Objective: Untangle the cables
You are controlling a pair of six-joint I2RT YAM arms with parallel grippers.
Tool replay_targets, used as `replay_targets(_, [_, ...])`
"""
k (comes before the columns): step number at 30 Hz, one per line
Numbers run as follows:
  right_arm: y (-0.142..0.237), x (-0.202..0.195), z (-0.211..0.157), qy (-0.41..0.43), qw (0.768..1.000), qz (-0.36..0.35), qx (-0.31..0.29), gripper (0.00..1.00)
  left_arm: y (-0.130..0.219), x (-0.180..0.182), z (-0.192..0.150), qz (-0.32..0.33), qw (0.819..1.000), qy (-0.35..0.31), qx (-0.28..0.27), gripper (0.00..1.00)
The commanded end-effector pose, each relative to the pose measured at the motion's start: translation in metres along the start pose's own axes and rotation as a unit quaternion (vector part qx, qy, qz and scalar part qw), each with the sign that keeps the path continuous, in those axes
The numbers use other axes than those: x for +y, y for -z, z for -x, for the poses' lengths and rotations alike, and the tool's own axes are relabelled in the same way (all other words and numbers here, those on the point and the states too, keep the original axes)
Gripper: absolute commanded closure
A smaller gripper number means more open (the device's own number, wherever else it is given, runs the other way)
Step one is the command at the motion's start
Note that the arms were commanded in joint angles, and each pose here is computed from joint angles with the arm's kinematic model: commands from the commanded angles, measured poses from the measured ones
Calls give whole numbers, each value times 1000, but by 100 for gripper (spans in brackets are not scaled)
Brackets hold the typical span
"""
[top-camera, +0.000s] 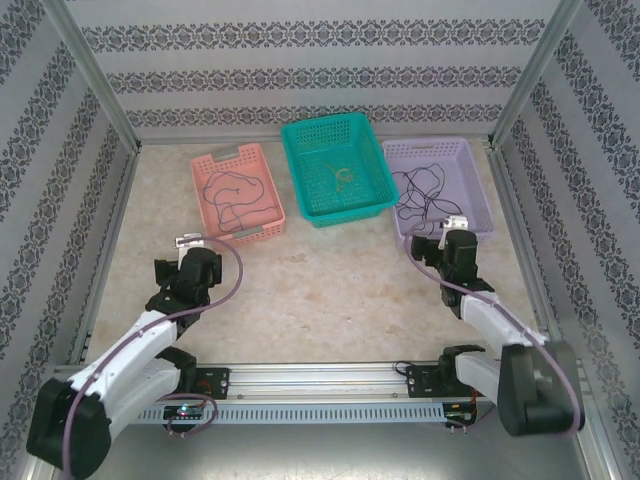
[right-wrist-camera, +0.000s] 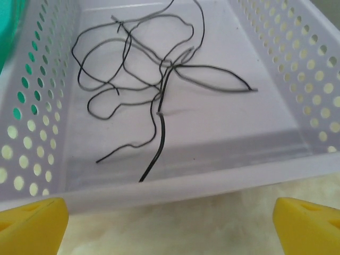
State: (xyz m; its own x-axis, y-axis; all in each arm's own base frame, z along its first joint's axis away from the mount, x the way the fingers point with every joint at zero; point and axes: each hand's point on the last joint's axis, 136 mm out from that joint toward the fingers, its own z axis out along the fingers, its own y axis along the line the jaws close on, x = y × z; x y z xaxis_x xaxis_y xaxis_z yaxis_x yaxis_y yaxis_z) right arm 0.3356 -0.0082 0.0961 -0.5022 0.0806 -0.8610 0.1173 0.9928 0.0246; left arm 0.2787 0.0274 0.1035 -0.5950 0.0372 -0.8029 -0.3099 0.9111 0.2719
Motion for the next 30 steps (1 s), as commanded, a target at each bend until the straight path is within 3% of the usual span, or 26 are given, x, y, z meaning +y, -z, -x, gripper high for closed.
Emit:
replay_targets(1, [-15, 11, 45, 7, 995, 32, -94, 2, -28, -13, 47, -28, 995, 59, -77, 0])
replay_targets(6, [-47, 13, 45, 9, 996, 48, -80, 2, -70, -23, 63, -58, 990, 82, -98, 0])
replay_targets(8, [-47, 19, 38, 17, 992, 66, -105, 2, -81, -31, 69, -74, 990, 62, -101, 0])
replay_targets(10, [-42, 20, 36, 22, 991, 70, -111, 2, -93, -27, 61, -88, 986, 89, -114, 1])
replay_targets(11, [-40, 21, 38, 24, 990, 69, -120, 2, -94, -37, 53, -119, 985, 78, -100, 0])
replay_targets(13, [-40, 24, 40, 32, 989, 72, -126, 2, -94, -36, 57, -115, 980, 88, -137, 0])
replay_targets(14, [-41, 23, 38, 31, 990, 65, -119, 2, -94, -35, 53, -113, 983, 88, -114, 0])
replay_targets(30, [-46, 19, 38, 28, 993, 49, -107, 2, -96, -36, 53, -109, 984, 80, -113, 0])
